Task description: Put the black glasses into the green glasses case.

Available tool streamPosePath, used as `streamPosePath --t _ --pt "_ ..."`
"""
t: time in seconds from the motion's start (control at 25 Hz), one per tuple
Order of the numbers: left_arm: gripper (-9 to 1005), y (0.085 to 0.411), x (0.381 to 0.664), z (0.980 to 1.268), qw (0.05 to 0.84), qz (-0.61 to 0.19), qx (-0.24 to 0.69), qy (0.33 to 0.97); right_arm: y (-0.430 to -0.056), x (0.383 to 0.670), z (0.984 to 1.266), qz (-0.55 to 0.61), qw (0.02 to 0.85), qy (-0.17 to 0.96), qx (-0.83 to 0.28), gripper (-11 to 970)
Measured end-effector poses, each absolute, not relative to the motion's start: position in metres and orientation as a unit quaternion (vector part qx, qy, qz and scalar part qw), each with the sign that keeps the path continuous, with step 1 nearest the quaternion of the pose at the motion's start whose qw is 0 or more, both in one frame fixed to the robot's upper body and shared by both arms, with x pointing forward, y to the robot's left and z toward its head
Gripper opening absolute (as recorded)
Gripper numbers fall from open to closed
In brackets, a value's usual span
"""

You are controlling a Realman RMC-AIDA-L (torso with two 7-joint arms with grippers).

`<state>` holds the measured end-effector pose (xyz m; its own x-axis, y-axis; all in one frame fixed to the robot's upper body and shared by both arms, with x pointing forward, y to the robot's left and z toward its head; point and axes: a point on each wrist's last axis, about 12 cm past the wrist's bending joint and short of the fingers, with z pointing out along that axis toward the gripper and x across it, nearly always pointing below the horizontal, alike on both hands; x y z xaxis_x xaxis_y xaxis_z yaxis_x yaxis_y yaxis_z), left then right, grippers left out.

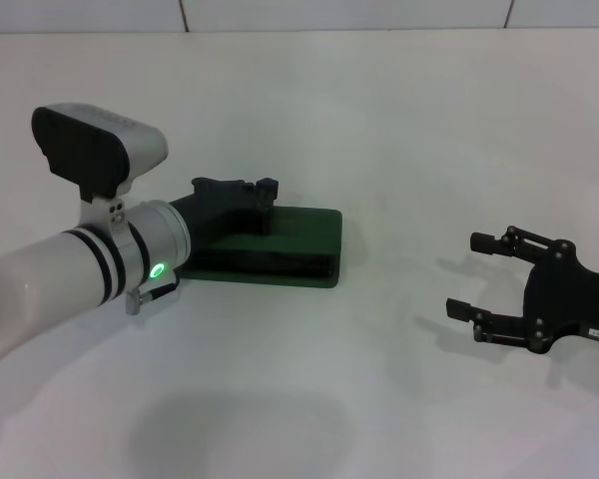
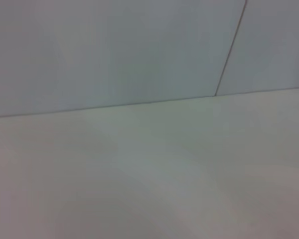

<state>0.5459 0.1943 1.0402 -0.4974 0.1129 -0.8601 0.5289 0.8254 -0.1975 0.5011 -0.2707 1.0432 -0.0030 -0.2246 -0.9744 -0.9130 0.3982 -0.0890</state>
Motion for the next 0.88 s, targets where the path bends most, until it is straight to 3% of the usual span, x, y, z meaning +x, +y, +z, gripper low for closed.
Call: streamPosePath --t 0.88 --pt "17 0.1939 0.54 1.0362 0.474 -0.243 0.207 0.821 -0.2712 0.5002 1.0435 0.316 0.546 0.633 -0.448 802"
